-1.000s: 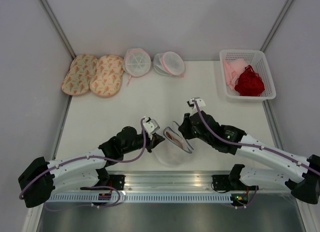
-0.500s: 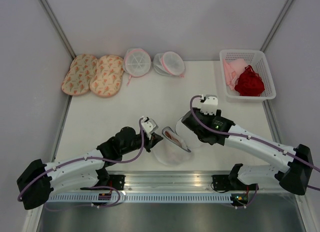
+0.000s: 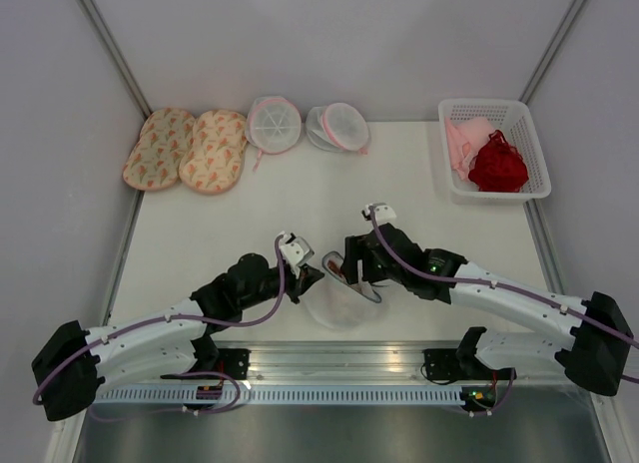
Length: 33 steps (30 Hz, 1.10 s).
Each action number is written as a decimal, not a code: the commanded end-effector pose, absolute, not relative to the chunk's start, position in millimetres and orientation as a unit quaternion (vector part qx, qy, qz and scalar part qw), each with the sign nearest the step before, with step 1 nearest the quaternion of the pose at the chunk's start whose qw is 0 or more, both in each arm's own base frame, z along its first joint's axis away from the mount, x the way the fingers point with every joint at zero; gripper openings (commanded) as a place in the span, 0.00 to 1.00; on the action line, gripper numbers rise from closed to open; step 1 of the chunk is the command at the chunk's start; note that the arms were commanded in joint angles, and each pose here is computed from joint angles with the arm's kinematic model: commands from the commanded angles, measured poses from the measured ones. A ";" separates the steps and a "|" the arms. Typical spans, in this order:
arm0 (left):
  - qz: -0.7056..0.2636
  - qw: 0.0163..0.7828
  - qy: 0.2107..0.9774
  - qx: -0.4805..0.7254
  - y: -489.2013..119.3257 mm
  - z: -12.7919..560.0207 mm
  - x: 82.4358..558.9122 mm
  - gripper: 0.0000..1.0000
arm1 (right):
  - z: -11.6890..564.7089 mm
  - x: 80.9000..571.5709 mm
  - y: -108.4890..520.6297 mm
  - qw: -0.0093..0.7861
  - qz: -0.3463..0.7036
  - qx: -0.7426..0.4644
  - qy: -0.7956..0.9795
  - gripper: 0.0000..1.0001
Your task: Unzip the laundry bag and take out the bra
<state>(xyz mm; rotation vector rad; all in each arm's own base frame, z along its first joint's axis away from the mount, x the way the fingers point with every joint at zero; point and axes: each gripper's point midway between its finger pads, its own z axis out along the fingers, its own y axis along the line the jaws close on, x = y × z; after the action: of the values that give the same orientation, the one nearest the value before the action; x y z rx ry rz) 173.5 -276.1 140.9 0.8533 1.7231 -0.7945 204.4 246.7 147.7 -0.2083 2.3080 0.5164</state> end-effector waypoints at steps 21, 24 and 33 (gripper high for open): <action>-0.325 0.544 0.700 0.331 -273.8 164.9 182.9 0.02 | 88.5 121.2 342.6 0.191 0.394 -0.199 0.877 0.28; -0.324 0.545 0.700 0.329 -272.8 165.6 183.4 0.02 | 86.2 123.5 344.5 0.198 0.374 -0.206 0.882 0.03; -0.321 0.540 0.706 0.327 -269.5 161.4 182.1 0.02 | 138.8 164.9 300.7 0.325 0.279 -0.177 0.886 0.01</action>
<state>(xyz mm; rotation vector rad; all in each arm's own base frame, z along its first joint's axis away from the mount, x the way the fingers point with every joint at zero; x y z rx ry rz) 179.0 -268.6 148.5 0.8085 1.7130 -0.7569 136.0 318.0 96.8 -0.5445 2.4543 0.8732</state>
